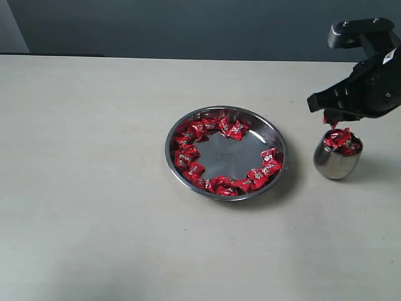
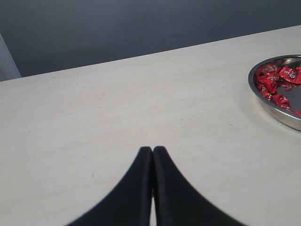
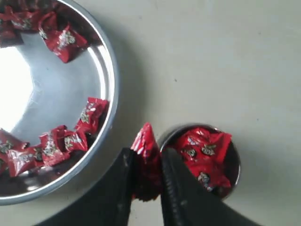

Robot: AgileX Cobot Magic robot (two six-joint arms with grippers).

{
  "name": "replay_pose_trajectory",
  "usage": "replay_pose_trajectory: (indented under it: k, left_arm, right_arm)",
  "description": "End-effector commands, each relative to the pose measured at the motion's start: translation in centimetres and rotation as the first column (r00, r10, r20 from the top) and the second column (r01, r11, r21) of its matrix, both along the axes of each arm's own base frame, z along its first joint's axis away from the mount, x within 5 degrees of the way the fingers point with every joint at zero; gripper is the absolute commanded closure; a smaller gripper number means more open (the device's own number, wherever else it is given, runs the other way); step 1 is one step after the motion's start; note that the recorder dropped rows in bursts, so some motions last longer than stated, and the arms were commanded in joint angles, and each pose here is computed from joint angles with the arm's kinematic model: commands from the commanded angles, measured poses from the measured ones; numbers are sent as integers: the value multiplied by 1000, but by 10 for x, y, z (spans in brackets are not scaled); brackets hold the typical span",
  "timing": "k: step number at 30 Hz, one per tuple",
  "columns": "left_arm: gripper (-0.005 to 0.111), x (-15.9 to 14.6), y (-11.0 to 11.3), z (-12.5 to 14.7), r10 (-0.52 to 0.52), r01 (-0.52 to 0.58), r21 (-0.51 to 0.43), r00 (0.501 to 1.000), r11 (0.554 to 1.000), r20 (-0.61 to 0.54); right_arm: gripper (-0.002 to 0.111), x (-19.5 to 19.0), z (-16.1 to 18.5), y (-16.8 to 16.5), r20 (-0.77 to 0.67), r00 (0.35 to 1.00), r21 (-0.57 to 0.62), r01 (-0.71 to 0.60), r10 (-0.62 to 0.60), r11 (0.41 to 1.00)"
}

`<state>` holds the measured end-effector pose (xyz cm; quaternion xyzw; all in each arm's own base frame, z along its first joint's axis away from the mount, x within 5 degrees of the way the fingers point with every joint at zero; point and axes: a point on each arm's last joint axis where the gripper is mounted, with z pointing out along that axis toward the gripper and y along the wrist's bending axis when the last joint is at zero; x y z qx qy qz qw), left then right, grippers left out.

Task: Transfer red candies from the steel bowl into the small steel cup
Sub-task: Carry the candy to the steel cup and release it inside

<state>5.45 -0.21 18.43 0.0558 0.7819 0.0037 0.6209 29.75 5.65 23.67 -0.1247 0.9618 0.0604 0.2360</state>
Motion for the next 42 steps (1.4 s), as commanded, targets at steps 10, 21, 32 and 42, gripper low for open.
replay_pose_trajectory:
  k: [10,21,32,42]
  left_arm:
    - [106,0,0,1,-3,3,-8,1000,1000,10]
    - [106,0,0,1,-3,3,-8,1000,1000,10]
    - [106,0,0,1,-3,3,-8,1000,1000,10]
    - [106,0,0,1,-3,3,-8,1000,1000,10]
  right_arm:
    - [109,-1,-15,-18,-8,995,-123,98,-100,988]
    - [109,14,-47,-17,-46,996,-156,71,-79,985]
    - [109,16,-52,-17,-61,995,-159,68,-79,985]
    - [78,14,-43,-18,-36,994,-146,92,-99,985]
